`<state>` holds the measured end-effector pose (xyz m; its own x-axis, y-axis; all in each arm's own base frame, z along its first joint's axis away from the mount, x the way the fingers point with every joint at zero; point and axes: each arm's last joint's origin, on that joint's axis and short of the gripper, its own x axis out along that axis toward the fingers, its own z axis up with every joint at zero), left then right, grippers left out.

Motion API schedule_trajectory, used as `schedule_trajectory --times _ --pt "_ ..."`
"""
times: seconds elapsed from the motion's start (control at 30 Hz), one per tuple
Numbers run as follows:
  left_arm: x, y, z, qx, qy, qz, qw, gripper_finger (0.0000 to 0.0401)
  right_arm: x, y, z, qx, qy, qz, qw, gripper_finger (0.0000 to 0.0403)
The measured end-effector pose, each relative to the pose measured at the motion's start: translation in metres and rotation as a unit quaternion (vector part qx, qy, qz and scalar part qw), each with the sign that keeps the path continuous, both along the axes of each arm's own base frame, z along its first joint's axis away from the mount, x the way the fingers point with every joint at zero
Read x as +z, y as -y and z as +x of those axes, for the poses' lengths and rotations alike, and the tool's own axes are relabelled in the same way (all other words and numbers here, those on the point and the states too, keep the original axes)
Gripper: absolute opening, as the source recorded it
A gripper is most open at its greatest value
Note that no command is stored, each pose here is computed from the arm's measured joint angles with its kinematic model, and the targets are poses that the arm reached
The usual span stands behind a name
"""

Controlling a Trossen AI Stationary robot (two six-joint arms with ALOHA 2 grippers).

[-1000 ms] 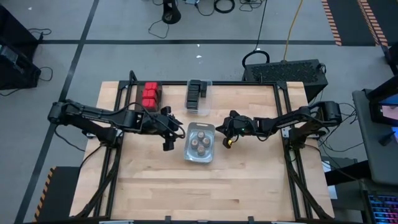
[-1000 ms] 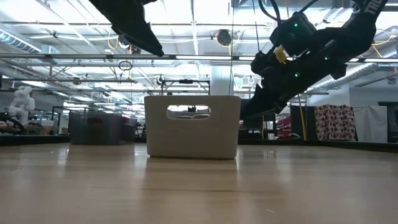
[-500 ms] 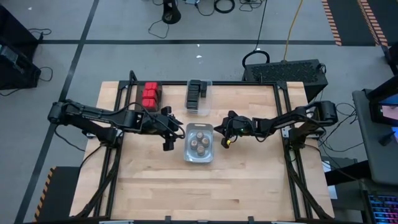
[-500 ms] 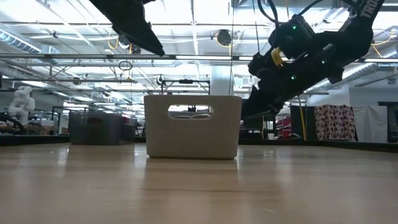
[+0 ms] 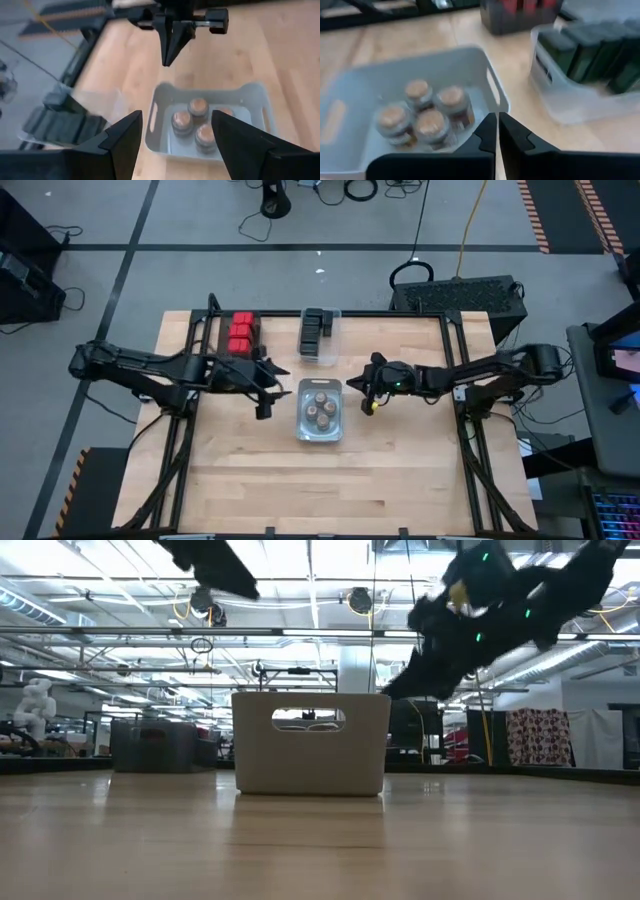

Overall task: Sort spices by type
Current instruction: Return to Home Position

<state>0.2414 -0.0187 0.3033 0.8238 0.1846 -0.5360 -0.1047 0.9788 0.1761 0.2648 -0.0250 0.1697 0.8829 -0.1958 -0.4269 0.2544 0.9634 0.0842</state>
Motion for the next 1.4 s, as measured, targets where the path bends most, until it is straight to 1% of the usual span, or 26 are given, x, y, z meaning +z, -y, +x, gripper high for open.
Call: schedule_trajectory --times 0.1,0.2,0.3,0.4,0.53,0.63,0.7,0.77,0.93,1.03,1.23,1.3,1.4 --pt "0.011 0.002 -0.014 -0.007 0.045 0.003 0.999 0.0241 0.026 -0.007 -0.006 0.011 0.026 -0.002 1.000 0.0000" --pt "0.010 0.004 -0.031 -0.017 0.080 0.003 0.997 0.0241 0.050 -0.017 -0.016 0.030 0.049 -0.002 0.998 0.0000" --pt "0.000 0.003 -0.048 -0.019 0.122 -0.008 0.992 0.0241 0.071 -0.026 -0.030 0.048 0.074 -0.006 0.996 0.0000" --pt "-0.017 0.001 -0.065 -0.018 0.159 -0.019 0.987 0.0241 0.086 -0.032 -0.044 0.063 0.097 -0.008 0.993 0.0000" --pt "-0.036 -0.001 -0.083 -0.017 0.203 -0.037 0.978 0.0241 0.097 -0.035 -0.065 0.069 0.100 -0.007 0.993 0.0000" --pt "-0.051 -0.003 -0.095 -0.016 0.218 -0.051 0.974 0.0241 0.099 -0.035 -0.077 0.048 0.086 -0.012 0.995 0.0000" --pt "-0.061 -0.004 -0.101 -0.016 0.226 -0.053 0.972 0.0241 0.094 -0.034 -0.085 0.029 0.081 -0.016 0.996 0.0000" --pt "-0.072 -0.005 -0.107 -0.015 0.239 -0.059 0.969 0.0241 0.086 -0.033 -0.091 0.026 0.089 -0.012 0.996 0.0000" --pt "-0.098 -0.007 -0.115 -0.012 0.262 -0.071 0.962 0.0241 0.054 -0.032 -0.105 0.019 0.130 0.011 0.991 0.0000" --pt "-0.103 -0.007 -0.119 -0.009 0.271 -0.083 0.959 0.0241 0.040 -0.029 -0.113 0.011 0.143 0.018 0.989 0.0000" --pt "-0.110 -0.008 -0.124 -0.004 0.283 -0.082 0.956 0.0241 0.025 -0.023 -0.126 -0.004 0.149 0.016 0.989 0.0000" --pt "-0.112 -0.009 -0.126 -0.003 0.285 -0.081 0.955 0.0241 0.022 -0.021 -0.130 0.007 0.146 0.021 0.989 0.0000" --pt "-0.111 -0.009 -0.127 -0.005 0.289 -0.072 0.955 0.0241 0.021 -0.022 -0.134 0.060 0.150 0.041 0.986 0.0000"
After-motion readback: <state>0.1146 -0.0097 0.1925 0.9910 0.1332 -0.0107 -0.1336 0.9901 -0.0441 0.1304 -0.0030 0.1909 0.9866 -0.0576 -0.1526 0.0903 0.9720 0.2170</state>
